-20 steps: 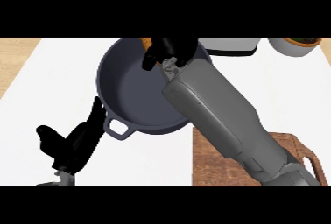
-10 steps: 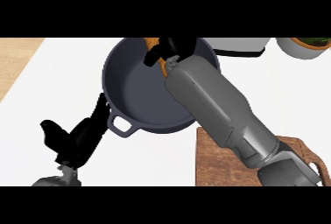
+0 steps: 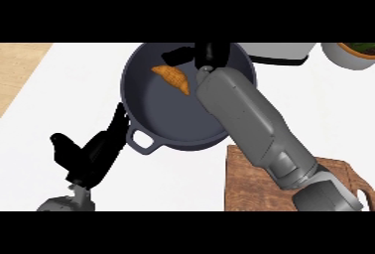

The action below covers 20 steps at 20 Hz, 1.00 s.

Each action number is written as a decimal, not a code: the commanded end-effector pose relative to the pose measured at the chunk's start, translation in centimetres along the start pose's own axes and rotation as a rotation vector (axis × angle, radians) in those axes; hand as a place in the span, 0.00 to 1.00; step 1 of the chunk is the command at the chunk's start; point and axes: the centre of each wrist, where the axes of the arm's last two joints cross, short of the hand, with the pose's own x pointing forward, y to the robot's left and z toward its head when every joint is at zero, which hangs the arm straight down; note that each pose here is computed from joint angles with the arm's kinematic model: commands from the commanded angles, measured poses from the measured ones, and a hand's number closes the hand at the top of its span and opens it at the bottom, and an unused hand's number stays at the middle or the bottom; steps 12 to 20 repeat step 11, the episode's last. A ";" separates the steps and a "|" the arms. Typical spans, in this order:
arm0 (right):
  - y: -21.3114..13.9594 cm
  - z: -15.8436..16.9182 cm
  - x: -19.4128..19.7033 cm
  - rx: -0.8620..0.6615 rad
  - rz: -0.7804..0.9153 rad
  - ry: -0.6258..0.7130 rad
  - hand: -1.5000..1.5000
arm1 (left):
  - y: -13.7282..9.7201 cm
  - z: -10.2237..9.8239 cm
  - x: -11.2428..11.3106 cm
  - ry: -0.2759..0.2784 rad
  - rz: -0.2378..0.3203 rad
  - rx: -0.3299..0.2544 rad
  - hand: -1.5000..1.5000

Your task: Pick the croissant from the cutting board and place it in the pot

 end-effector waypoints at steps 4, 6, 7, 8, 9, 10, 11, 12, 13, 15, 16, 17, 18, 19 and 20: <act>0.3 -0.2 -0.7 -0.101 -0.143 -0.069 0.00 | -1.6 -1.0 -0.3 0.009 0.014 -0.069 0.50; 0.8 -0.5 -1.3 -0.177 -0.119 -0.062 0.00 | -0.6 -0.7 -0.5 0.015 0.015 -0.041 0.50; 1.0 -0.5 -2.0 -0.183 -0.097 -0.065 0.00 | -0.9 -0.7 0.1 0.021 0.010 -0.038 0.50; 1.0 -0.9 -2.5 -0.177 -0.082 -0.055 0.00 | -0.1 -1.0 -0.3 0.020 0.011 -0.023 0.50; 0.6 -1.1 -1.1 -0.185 -0.119 -0.042 0.00 | -0.5 -0.7 -0.6 0.026 0.033 -0.021 0.50; 0.8 -1.0 -1.8 -0.185 -0.117 -0.041 0.00 | 0.2 -0.1 -0.1 0.024 0.019 -0.020 0.50; 0.9 -0.9 -1.7 -0.194 -0.125 -0.042 0.00 | -0.7 -0.9 -1.5 0.017 0.036 0.000 0.50; 0.9 -0.9 -1.7 -0.194 -0.125 -0.042 0.00 | -0.7 -0.9 -1.5 0.017 0.036 0.000 0.50; 0.9 -0.9 -1.7 -0.194 -0.125 -0.042 0.00 | -0.7 -0.9 -1.5 0.017 0.036 0.000 0.50; 0.9 -0.9 -1.7 -0.194 -0.125 -0.042 0.00 | -0.7 -0.9 -1.5 0.017 0.036 0.000 0.50; 0.9 -0.9 -1.7 -0.194 -0.125 -0.042 0.00 | -0.7 -0.9 -1.5 0.017 0.036 0.000 0.50; 0.9 -0.9 -1.7 -0.194 -0.125 -0.042 0.00 | -0.7 -0.9 -1.5 0.017 0.036 0.000 0.50; 0.9 -0.9 -1.7 -0.194 -0.125 -0.042 0.00 | -0.7 -0.9 -1.5 0.017 0.036 0.000 0.50; 0.9 -0.9 -1.7 -0.194 -0.125 -0.042 0.00 | -0.7 -0.9 -1.5 0.017 0.036 0.000 0.50; 0.9 -0.9 -1.7 -0.194 -0.125 -0.042 0.00 | -0.7 -0.9 -1.5 0.017 0.036 0.000 0.50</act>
